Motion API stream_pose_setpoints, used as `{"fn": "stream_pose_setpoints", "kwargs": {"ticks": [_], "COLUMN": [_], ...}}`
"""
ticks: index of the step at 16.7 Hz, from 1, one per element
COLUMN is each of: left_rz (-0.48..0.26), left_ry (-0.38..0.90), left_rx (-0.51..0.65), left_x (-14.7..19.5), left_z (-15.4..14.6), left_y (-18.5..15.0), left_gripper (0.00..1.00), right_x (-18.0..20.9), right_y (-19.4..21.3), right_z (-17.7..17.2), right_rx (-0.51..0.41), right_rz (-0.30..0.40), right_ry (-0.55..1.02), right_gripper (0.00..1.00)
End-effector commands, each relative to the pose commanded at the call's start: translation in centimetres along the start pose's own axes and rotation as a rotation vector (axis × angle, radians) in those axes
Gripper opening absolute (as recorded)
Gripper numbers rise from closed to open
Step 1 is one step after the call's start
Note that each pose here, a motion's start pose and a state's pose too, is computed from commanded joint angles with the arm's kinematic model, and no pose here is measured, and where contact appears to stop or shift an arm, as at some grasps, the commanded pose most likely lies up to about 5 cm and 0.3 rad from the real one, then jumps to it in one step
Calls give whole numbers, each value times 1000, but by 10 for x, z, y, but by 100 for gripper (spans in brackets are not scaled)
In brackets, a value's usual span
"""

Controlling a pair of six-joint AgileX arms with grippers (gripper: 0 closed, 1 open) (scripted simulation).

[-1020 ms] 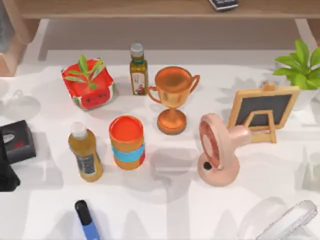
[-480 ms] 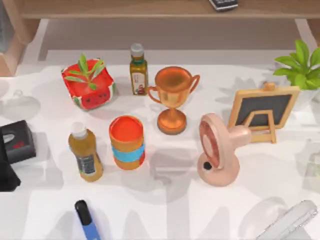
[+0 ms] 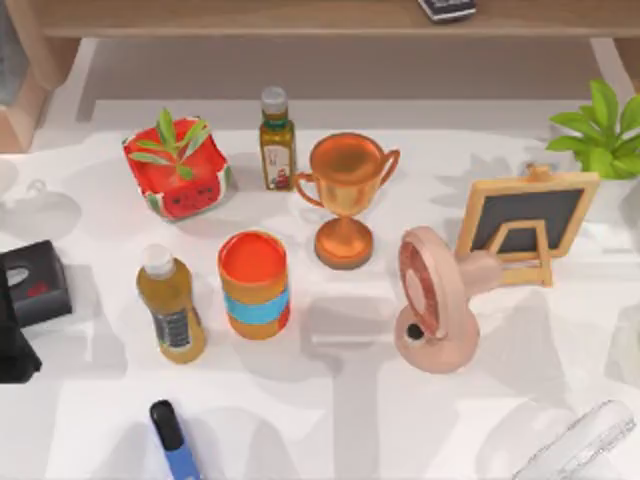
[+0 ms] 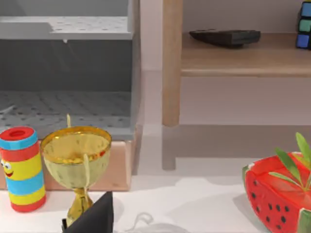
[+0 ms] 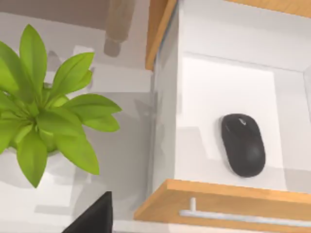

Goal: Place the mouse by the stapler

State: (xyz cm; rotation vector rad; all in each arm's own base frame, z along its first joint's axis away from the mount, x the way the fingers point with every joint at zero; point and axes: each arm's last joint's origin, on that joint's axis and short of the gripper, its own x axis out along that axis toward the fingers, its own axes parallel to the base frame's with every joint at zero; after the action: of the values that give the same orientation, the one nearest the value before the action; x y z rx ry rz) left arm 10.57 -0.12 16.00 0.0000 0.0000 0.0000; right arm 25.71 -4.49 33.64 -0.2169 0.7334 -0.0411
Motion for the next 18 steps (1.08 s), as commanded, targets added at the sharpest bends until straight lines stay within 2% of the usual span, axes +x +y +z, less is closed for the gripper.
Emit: {"fn": "stream_pose_setpoints", "kwargs": {"ticks": [3,6,12,15,18], "left_rz": [0,0,0,0,0], "left_ry": [0,0,0,0,0], "left_rx": [0,0,0,0,0], "left_x": [0,0,0,0,0], "left_z": [0,0,0,0,0], "left_y": [0,0,0,0,0], "left_gripper": [100,100,100,100,100], "right_x": [62,133,246,278,291], "right_y": [-31,-62,-106,-110,-108], "right_z": [45,61,31,12,4], "right_rx": [-31,-50,-72,-85,-94], "right_rz": [31,73,194,257,288], "right_ry": [172,332,597,674,704], "right_gripper": [100,100,100,100,100]}}
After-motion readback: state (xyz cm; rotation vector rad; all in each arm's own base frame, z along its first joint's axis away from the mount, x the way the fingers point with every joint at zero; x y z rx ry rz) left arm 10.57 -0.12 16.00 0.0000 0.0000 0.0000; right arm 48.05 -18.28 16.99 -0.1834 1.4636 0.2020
